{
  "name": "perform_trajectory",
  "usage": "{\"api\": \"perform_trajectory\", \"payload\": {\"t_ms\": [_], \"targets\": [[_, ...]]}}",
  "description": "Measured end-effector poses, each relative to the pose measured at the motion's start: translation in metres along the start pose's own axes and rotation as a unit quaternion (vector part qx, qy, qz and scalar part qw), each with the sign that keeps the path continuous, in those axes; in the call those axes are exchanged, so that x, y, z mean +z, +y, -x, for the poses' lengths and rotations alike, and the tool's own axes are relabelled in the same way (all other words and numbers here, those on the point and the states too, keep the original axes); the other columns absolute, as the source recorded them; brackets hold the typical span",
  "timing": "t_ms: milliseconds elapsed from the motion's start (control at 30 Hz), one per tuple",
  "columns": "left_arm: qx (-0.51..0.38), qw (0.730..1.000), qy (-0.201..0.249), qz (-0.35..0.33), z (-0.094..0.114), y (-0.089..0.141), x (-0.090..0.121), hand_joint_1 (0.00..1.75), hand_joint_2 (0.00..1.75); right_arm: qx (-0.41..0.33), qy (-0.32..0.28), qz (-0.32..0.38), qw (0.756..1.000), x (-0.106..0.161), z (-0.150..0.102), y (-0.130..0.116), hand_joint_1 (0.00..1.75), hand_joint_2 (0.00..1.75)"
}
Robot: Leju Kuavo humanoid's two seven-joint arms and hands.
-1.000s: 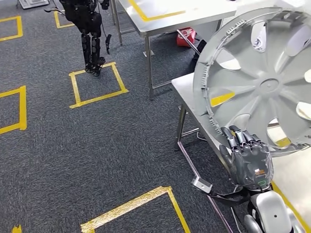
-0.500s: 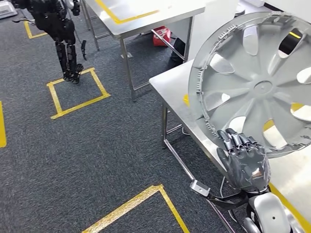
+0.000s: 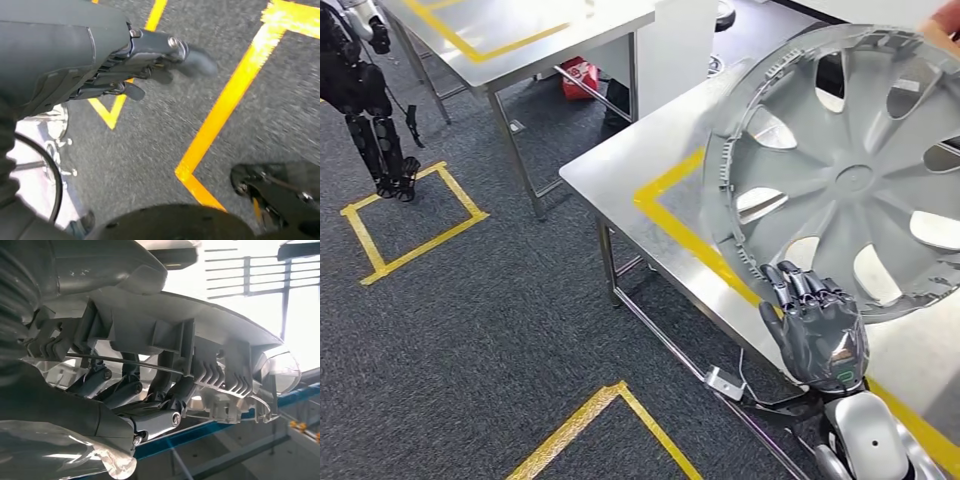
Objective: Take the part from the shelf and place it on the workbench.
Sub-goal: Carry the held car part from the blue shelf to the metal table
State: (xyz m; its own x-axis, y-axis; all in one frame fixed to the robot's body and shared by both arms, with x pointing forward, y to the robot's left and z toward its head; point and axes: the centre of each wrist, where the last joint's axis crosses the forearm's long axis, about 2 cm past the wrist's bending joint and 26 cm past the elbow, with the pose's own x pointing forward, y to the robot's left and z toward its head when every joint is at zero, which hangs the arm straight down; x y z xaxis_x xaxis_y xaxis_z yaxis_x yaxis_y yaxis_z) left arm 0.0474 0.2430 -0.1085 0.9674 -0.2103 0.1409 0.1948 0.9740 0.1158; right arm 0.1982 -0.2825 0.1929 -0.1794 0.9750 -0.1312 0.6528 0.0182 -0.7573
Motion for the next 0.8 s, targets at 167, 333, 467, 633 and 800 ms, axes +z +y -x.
{"api": "perform_trajectory", "payload": {"t_ms": [167,333,467,633,800], "targets": [[-0.005,1.000,-0.004,0.002,-0.001,-0.006,0.001,0.00,1.75,0.004,-0.006,-0.011,1.000,0.011,0.004,0.000,1.75,1.75],[-0.010,1.000,-0.004,-0.001,0.000,-0.007,0.001,0.00,1.75,0.007,-0.014,-0.017,1.000,0.022,0.007,-0.003,1.75,1.75],[-0.013,1.000,-0.003,-0.005,0.001,-0.006,0.001,0.00,1.75,0.013,-0.018,-0.019,1.000,0.027,0.012,-0.006,1.75,1.75],[-0.013,1.000,-0.001,-0.009,0.001,-0.006,0.001,0.00,1.75,0.016,-0.018,-0.021,0.999,0.031,0.014,-0.008,1.75,1.75],[-0.013,1.000,-0.005,-0.010,-0.003,-0.006,0.001,0.00,1.75,0.017,-0.017,-0.021,0.999,0.031,0.015,-0.009,1.75,1.75]]}}
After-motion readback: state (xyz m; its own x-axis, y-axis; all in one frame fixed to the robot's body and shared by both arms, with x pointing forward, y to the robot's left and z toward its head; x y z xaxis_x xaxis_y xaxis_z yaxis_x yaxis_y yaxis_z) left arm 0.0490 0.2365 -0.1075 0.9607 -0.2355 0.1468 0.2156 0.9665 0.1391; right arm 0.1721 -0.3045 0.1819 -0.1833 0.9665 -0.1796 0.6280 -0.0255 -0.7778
